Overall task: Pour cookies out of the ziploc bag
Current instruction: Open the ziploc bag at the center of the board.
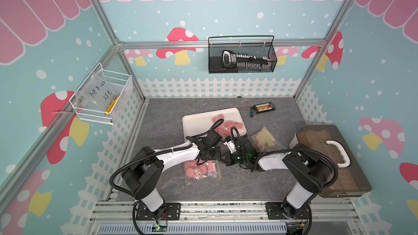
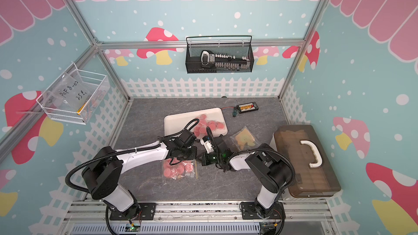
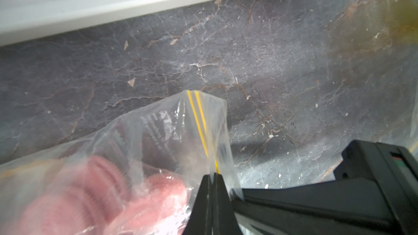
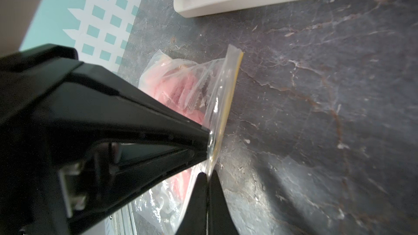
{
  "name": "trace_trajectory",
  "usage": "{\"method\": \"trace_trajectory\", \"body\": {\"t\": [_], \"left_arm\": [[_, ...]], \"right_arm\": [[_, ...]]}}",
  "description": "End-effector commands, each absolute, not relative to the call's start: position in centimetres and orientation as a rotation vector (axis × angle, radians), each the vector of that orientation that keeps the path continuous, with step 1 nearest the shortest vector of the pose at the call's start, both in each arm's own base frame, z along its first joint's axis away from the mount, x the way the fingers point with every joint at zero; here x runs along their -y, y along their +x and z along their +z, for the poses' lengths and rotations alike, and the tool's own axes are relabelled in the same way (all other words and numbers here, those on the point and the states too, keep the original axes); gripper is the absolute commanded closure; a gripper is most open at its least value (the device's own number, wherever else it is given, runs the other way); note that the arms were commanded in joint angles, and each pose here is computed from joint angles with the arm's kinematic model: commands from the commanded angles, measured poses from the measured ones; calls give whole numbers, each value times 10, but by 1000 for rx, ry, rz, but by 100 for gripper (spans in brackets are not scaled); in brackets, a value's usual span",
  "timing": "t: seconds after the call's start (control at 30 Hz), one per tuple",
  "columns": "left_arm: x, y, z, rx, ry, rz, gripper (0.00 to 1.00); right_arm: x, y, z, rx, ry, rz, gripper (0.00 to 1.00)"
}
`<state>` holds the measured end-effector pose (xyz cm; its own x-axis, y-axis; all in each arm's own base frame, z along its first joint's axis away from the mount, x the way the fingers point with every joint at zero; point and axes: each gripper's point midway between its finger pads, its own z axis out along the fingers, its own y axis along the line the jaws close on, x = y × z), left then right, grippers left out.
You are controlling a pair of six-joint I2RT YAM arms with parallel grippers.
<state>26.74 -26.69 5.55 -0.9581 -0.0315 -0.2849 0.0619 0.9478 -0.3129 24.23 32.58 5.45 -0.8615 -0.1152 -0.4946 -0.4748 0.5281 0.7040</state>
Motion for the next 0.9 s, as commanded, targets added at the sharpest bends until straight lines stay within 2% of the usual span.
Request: {"method": "trace_trajectory", "body": {"t": [0.0, 0.1, 0.87], "left_arm": [[267, 278, 65, -2751, -23, -464, 96], [267, 279, 66, -2744, -28, -474, 100], [273, 271, 89, -2739, 65, -536, 100]], "right_arm": [[-331, 243, 63, -2359, -506, 1283, 100], [-330, 243, 62, -2360, -502, 1279, 100], [-321, 249, 41, -2463, -436, 1166, 100]]}}
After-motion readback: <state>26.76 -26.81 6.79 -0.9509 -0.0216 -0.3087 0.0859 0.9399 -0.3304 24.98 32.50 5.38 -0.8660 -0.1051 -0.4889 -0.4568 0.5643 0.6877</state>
